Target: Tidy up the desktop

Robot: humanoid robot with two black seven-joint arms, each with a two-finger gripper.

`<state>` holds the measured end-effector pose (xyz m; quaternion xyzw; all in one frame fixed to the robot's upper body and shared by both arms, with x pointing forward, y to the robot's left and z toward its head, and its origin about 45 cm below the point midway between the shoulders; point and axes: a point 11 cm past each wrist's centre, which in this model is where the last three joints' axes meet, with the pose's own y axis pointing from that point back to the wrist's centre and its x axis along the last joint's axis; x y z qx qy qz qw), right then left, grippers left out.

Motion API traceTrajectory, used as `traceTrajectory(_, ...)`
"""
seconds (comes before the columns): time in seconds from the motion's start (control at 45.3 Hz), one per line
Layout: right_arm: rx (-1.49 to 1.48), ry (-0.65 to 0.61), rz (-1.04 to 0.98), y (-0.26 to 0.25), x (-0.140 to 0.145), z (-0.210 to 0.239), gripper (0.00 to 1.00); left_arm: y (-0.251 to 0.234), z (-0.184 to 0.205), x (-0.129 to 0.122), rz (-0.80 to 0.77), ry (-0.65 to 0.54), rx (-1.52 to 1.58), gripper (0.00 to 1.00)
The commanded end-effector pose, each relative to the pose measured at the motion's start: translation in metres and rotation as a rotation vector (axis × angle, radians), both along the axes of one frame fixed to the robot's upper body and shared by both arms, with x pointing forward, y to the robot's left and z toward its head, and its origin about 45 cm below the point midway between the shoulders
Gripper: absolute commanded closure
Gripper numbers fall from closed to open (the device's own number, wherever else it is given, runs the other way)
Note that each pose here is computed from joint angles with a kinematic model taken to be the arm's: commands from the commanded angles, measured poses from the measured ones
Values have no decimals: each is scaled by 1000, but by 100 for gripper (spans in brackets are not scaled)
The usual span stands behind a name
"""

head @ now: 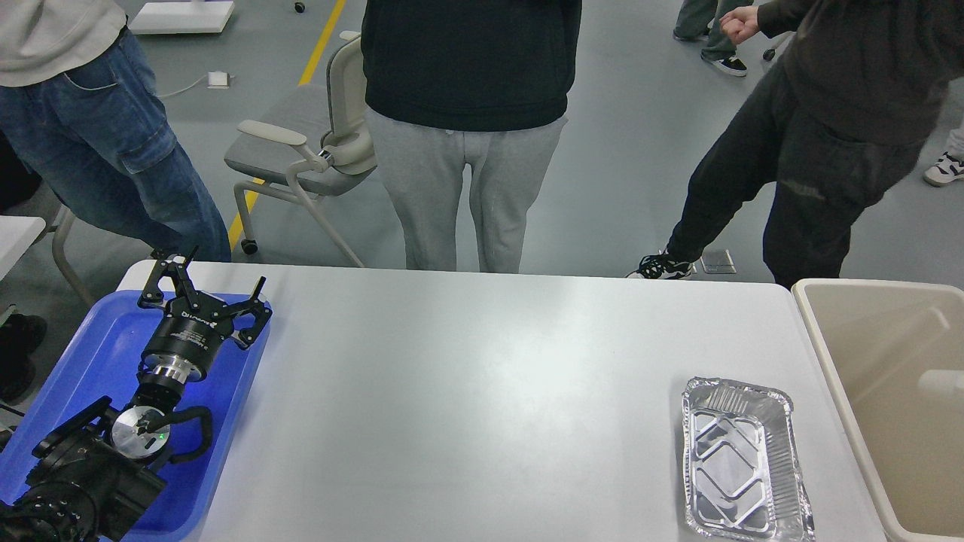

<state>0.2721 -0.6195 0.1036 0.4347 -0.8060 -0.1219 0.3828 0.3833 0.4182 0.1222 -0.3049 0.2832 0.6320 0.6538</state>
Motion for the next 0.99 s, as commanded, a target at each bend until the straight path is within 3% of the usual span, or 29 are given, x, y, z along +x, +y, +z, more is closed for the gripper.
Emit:
traceTrajectory(0.0, -2, 8, -25, 6, -6, -13, 100, 0, 0, 0, 0, 0, 0, 0)
traceTrajectory(0.066, -1, 14, -29, 6, -6, -12, 100, 0, 0, 0, 0, 0, 0, 0)
traceTrajectory(0.088, 1, 18, -32, 6, -7, -13, 95, 0, 0, 0, 0, 0, 0, 0)
traceTrajectory(0.132, -2, 21, -36, 4, -8, -12, 62, 0, 0, 0, 0, 0, 0, 0)
traceTrajectory(0.221, -10, 15, -45, 3, -8, -10, 12, 0, 0, 0, 0, 0, 0, 0)
traceTrajectory(0.309, -20, 14, -52, 2, -8, -10, 8, 0, 0, 0, -1, 1, 0, 0)
traceTrajectory(0.353, -22, 12, -52, 1, -8, -8, 0, 0, 0, 0, 0, 0, 0, 0)
traceTrajectory(0.574, -13, -47, -70, -7, -1, 6, 0, 1, 0, 0, 2, -1, 0, 0)
traceTrajectory(0.685, 36, -195, -100, -22, 16, 42, 0, 1, 0, 0, 2, -1, 0, 0)
traceTrajectory(0.972, 308, -649, -8, 5, 86, 111, 0, 1, 0, 0, 2, -1, 0, 0)
